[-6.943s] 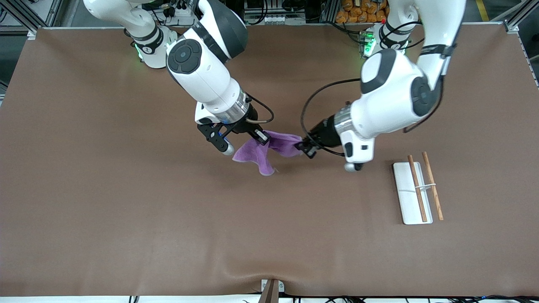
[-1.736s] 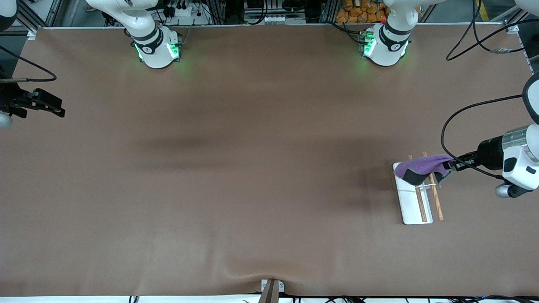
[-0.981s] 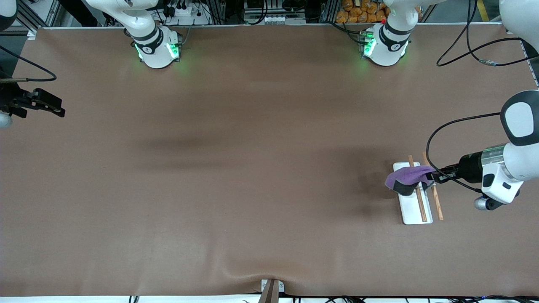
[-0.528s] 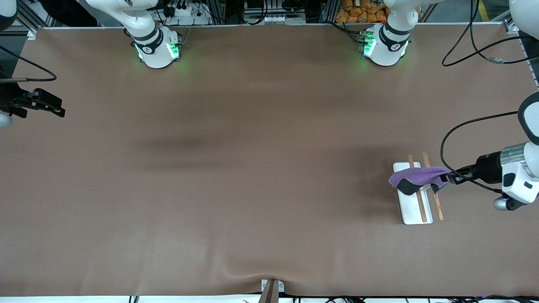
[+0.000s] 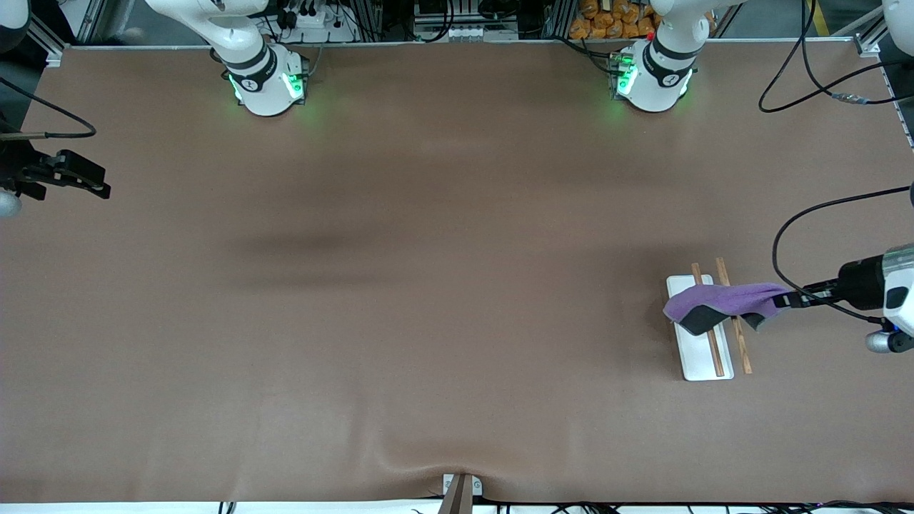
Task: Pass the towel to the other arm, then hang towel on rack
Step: 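Lower the towel over the wooden dowels with the left gripper, then open the left gripper to release the towel on the rack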
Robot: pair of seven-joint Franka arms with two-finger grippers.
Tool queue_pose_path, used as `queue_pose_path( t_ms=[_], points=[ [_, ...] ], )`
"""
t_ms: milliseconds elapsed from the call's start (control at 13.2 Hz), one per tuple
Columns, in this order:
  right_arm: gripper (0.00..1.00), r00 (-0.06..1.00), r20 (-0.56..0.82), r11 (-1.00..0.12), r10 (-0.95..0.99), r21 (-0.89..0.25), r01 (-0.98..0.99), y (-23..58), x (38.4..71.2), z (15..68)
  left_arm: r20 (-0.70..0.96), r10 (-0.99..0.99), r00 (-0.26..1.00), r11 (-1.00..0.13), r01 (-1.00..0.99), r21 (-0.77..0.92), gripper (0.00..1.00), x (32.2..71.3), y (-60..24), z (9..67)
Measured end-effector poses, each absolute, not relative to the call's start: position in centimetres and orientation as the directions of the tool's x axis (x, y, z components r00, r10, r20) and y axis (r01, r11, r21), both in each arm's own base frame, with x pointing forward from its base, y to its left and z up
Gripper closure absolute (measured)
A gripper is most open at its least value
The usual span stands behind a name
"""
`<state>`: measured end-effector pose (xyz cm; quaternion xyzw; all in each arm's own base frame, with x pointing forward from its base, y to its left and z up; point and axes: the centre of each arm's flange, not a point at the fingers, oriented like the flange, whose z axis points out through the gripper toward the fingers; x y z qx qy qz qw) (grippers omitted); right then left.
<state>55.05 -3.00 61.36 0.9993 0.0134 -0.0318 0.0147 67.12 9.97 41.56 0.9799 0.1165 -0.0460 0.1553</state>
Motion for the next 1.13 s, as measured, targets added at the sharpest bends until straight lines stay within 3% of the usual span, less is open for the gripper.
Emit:
queue_pose_path(
  t_ms=[679, 830, 1132],
  points=[
    [0.0, 0.998, -0.063, -0.999, 0.027, 0.028, 0.029, -3.0, 55.1, 61.4, -0.117, 0.152, 0.981, -0.932, 0.182, 0.314, 0.97, 67.1, 15.1, 36.6],
    [0.0, 0.998, -0.063, -0.999, 0.027, 0.028, 0.029, -3.0, 55.1, 61.4, -0.127, 0.144, 0.981, -0.931, 0.178, 0.318, 0.82, 67.1, 15.6, 35.4],
    [0.0, 0.998, -0.063, -0.999, 0.027, 0.028, 0.029, -3.0, 55.1, 61.4, -0.098, 0.139, 0.986, -0.917, 0.165, 0.363, 0.37, 66.8, 17.5, 35.1]
  ],
)
